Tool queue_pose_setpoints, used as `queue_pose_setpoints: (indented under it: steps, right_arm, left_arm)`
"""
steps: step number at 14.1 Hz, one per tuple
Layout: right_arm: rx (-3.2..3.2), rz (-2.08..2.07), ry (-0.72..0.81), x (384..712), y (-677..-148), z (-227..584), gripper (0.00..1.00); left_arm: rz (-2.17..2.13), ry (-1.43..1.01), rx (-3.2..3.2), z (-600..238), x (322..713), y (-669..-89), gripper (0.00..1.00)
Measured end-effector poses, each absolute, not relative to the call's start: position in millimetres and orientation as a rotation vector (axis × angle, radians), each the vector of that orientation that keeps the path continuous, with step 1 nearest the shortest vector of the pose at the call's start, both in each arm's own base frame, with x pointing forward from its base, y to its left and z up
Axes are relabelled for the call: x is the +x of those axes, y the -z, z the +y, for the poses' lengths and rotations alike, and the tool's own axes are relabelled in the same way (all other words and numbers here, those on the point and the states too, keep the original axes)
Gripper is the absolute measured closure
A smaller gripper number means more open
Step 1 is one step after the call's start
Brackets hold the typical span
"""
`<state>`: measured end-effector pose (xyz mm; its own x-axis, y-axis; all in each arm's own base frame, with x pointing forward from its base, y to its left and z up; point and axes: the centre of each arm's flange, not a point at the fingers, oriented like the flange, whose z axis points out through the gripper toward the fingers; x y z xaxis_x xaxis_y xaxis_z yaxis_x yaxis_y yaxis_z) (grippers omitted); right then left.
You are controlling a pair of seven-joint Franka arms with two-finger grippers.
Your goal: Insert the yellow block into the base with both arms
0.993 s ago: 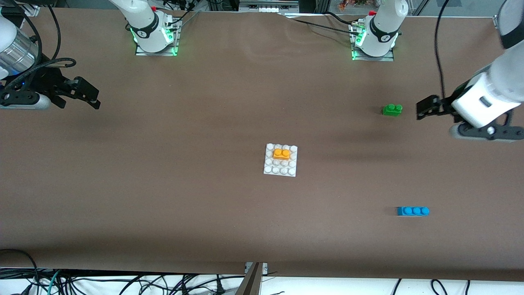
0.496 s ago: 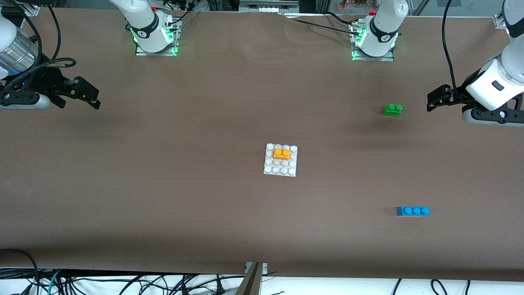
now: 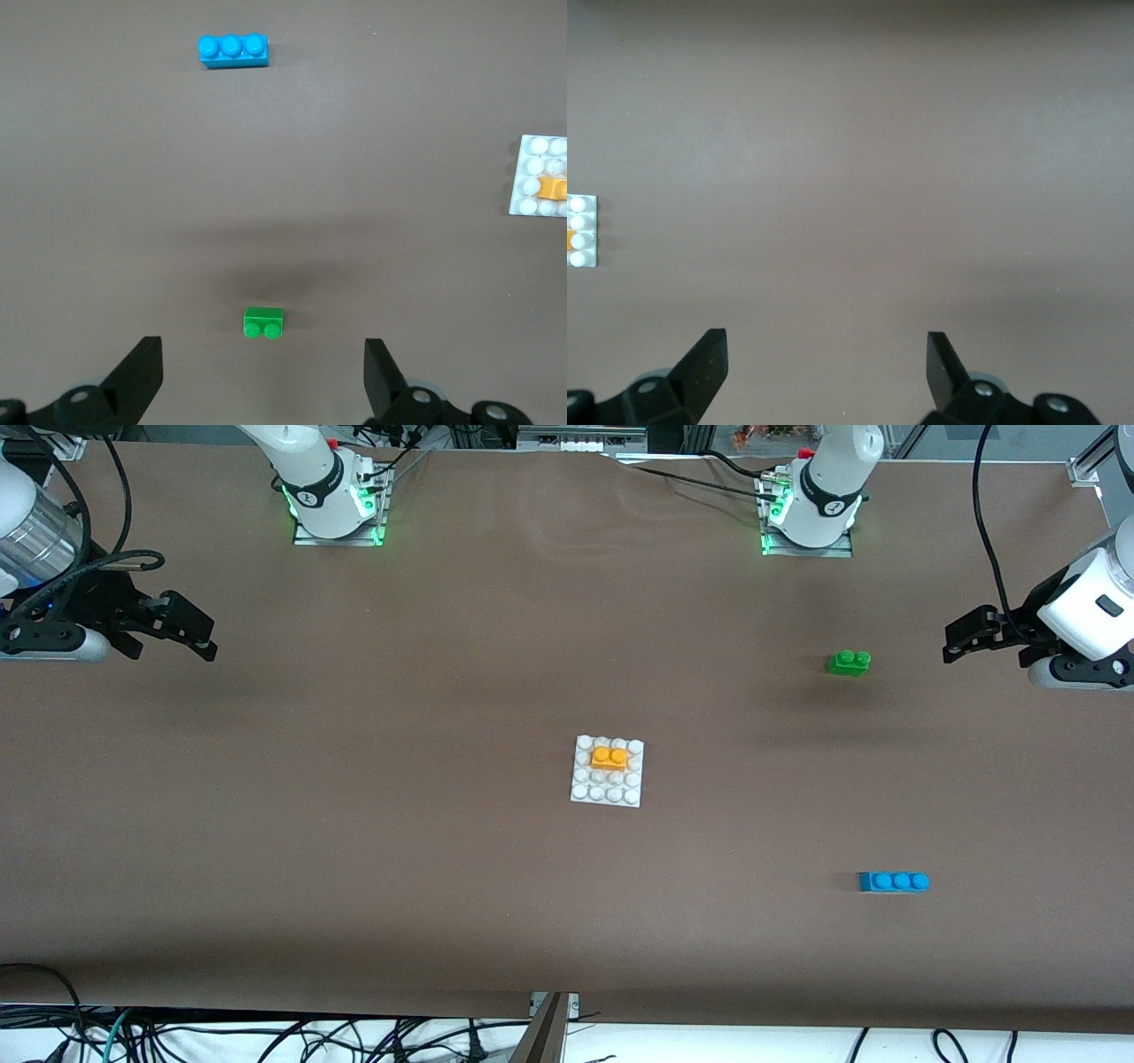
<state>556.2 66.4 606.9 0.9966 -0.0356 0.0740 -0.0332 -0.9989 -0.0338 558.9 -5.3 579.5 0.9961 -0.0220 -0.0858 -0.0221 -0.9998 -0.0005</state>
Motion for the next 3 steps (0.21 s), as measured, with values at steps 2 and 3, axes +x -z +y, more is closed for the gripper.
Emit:
queue_pose_setpoints:
  steps: [2, 3]
  right_arm:
    - [-3.106, 0.054, 0.116, 556.2, -606.9, 66.4, 0.00]
    - [-3.106, 0.054, 0.116, 556.2, -606.9, 66.4, 0.00]
  left_arm:
    - [0.037, -0.134, -3.137, -6.0, 558.7, -579.7, 0.00]
    - [0.038, -0.134, -3.137, -6.6, 558.6, -580.0, 0.00]
